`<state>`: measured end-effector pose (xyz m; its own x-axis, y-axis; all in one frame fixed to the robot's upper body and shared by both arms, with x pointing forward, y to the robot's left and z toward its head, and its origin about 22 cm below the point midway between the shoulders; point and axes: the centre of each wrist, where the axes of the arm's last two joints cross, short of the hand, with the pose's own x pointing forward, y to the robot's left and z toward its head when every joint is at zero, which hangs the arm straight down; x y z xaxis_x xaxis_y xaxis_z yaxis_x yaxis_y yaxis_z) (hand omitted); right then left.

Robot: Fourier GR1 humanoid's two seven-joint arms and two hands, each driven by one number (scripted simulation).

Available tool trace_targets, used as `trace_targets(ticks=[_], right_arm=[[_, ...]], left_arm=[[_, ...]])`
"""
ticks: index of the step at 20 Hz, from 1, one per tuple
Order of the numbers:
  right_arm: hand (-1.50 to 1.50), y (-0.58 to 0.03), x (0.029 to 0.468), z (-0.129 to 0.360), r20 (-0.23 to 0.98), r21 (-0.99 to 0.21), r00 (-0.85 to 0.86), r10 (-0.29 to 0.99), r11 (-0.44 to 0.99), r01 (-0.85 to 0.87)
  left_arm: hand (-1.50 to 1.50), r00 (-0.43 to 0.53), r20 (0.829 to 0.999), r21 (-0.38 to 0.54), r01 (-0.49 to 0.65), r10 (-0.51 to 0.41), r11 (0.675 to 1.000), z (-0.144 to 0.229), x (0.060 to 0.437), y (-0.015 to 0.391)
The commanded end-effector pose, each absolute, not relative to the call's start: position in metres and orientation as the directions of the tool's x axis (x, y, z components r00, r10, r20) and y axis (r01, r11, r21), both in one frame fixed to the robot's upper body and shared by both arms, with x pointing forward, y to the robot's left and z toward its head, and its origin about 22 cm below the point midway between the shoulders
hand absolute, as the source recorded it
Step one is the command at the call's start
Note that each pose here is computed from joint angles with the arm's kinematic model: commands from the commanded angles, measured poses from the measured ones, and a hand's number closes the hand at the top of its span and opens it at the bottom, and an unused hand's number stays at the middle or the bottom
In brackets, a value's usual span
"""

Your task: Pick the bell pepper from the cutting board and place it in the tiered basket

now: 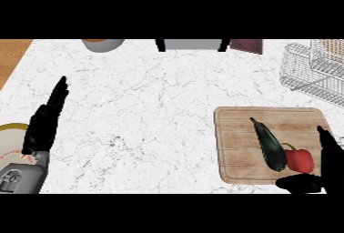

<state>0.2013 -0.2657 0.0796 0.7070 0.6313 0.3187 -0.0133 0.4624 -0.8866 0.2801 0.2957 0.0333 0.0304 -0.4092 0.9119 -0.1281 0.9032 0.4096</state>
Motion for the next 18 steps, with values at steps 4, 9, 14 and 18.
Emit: trace_targets(ticks=[4, 9, 14, 18], right_arm=[[-1.5, -0.264, 0.21, 0.053, 0.279, -0.868, 0.796, 0.538, 0.496, -0.031], [-1.5, -0.271, 0.218, 0.075, 0.281, -0.86, 0.792, 0.542, 0.509, -0.044], [-1.5, -0.29, 0.22, 0.039, 0.262, -0.843, 0.797, 0.544, 0.531, -0.086], [1.5, -0.267, 0.236, 0.029, 0.218, -0.794, 0.751, 0.623, 0.56, -0.235]], left_arm=[[0.0, 0.03, 0.916, 0.401, -0.127, -0.4, 0.907, 0.019, 0.279, 0.294], [0.0, 0.036, 0.911, 0.411, -0.112, -0.41, 0.905, 0.032, 0.285, 0.294], [0.0, 0.046, 0.914, 0.406, -0.11, -0.403, 0.907, 0.034, 0.289, 0.306], [0.0, 0.034, 0.91, 0.413, -0.121, -0.412, 0.903, 0.03, 0.272, 0.302]])
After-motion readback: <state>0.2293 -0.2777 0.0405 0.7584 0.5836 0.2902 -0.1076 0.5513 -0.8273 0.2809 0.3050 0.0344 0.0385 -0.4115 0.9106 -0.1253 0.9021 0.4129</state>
